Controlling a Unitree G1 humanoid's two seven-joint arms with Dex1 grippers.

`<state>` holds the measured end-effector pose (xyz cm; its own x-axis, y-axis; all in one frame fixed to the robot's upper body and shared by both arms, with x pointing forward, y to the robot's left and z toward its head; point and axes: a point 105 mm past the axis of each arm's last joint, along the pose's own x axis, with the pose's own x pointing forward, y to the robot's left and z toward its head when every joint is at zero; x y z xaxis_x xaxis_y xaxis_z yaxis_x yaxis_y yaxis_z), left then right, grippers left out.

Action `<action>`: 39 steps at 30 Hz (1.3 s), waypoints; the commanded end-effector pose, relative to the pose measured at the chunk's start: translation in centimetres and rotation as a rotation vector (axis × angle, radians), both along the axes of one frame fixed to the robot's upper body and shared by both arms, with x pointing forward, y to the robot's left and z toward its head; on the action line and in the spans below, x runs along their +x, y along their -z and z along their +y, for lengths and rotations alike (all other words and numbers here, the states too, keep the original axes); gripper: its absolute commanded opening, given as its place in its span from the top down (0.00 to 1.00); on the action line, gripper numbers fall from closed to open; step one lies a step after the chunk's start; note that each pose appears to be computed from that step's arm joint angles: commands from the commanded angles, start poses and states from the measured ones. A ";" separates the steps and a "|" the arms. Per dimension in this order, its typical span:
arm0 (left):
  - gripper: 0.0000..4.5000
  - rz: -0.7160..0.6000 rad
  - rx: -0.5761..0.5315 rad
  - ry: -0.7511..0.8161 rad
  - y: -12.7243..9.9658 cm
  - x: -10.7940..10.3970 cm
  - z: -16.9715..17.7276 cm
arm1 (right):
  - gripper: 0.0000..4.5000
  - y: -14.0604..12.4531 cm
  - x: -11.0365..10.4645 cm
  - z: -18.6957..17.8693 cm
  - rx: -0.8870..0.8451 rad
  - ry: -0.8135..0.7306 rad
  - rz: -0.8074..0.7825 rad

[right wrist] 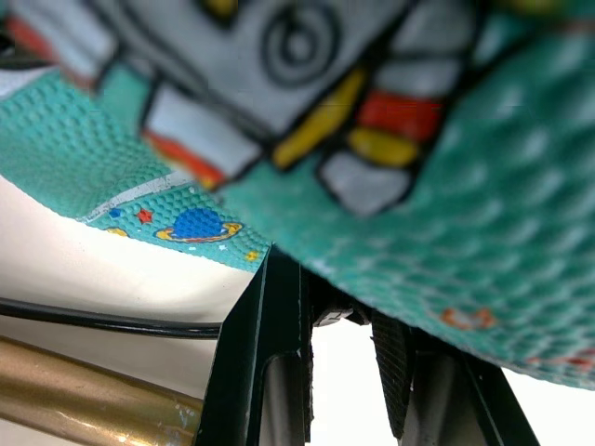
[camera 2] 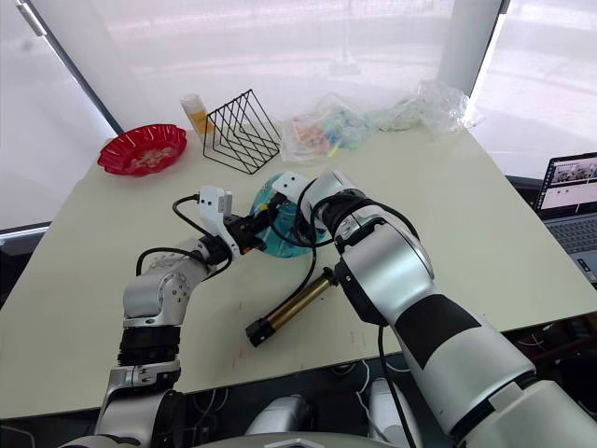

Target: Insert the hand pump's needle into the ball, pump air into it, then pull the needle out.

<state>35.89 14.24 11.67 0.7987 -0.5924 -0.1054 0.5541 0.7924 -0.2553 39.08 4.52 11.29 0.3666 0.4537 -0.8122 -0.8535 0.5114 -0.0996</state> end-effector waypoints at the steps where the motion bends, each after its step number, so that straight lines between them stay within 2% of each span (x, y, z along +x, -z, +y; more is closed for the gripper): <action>1: 1.00 0.196 -0.199 0.509 2.6 -5.3 -10.9 | 0.93 -5.3 -4.7 11.5 0.312 -0.288 -0.099; 12: 1.00 0.199 -0.185 0.440 3.1 -4.3 -9.4 | 0.93 -5.2 -3.9 10.8 0.307 -0.272 -0.126; 20: 1.00 0.187 -0.134 0.353 3.4 -2.6 -6.3 | 0.93 -3.6 -2.8 8.3 0.111 -0.340 -0.183; 28: 1.00 0.185 -0.111 0.336 3.7 -2.1 -5.4 | 0.93 -3.8 -1.9 7.4 0.119 -0.304 -0.197; 34: 1.00 0.177 -0.080 0.270 4.0 -0.9 -4.4 | 0.93 -3.9 -1.8 7.1 0.114 -0.316 -0.197; 39: 1.00 0.171 -0.045 0.208 4.4 0.3 -3.6 | 0.93 -3.6 -1.4 6.1 0.045 -0.341 -0.209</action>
<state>38.10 16.17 11.33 0.8021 -0.5884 -0.1017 0.5435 0.7899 -0.2840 39.66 4.65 12.43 0.3960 0.4207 -0.8162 -0.8957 0.3727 -0.2424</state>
